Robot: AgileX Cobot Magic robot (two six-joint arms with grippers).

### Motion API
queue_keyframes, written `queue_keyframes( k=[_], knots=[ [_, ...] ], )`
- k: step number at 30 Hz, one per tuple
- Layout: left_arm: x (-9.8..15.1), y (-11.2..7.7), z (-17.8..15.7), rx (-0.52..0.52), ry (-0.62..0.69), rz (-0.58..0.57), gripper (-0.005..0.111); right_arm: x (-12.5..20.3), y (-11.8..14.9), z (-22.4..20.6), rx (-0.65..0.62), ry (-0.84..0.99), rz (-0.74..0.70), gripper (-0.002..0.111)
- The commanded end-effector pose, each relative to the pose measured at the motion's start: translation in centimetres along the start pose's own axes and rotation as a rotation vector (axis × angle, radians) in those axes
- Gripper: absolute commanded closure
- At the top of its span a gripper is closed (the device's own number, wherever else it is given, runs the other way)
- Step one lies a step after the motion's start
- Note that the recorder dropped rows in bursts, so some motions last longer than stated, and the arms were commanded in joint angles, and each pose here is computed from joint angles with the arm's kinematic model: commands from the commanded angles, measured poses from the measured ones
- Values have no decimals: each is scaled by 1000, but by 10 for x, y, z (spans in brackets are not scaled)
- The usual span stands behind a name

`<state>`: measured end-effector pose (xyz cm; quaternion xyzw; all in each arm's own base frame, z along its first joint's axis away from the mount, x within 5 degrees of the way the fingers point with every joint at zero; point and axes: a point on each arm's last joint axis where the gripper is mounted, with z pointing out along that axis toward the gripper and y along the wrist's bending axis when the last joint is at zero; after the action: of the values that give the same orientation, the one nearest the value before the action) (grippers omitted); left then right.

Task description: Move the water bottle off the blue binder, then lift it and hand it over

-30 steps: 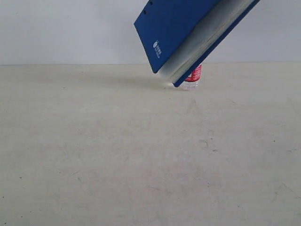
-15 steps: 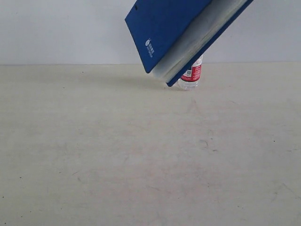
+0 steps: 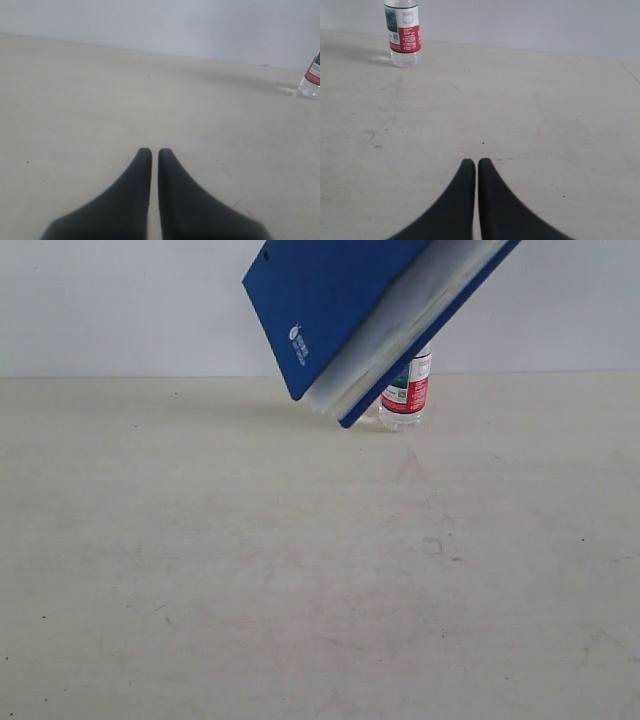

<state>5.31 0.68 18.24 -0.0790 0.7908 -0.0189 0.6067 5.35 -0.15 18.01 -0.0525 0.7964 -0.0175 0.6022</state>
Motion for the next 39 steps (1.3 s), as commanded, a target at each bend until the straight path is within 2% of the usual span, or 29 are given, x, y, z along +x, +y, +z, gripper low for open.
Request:
queue_keyframes(
  k=[1, 7, 12, 16, 20, 23, 31, 35, 39],
  knots=[
    [0, 0, 0, 0, -10, -3, 102, -1, 0, 0, -2, -8, -1, 108],
    [0, 6, 0, -105, -18, -47, 102, -1, 0, 0, -2, -8, -1, 108],
    [1, 9, -1, -167, -8, 18, 102, -1, 0, 0, -2, -8, -1, 108],
    [1, 9, -1, -176, -8, 59, 102, -1, 0, 0, -2, -8, -1, 108],
    [0, 7, -1, -148, -17, -5, 102, -1, 0, 0, -2, -8, -1, 108],
    [-5, 5, -1, -120, -75, -41, 102, -1, 0, 0, -2, -8, -1, 108],
    [-27, -1, -5, -59, -325, -24, 102, -1, 0, 0, -2, -8, -1, 108],
    [-22, -1, -3, -43, -273, -137, 102, -1, 0, 0, -2, -8, -1, 108],
    [-8, -1, -1, -56, -116, -91, 102, -1, 0, 0, -2, -8, -1, 108]
  ],
)
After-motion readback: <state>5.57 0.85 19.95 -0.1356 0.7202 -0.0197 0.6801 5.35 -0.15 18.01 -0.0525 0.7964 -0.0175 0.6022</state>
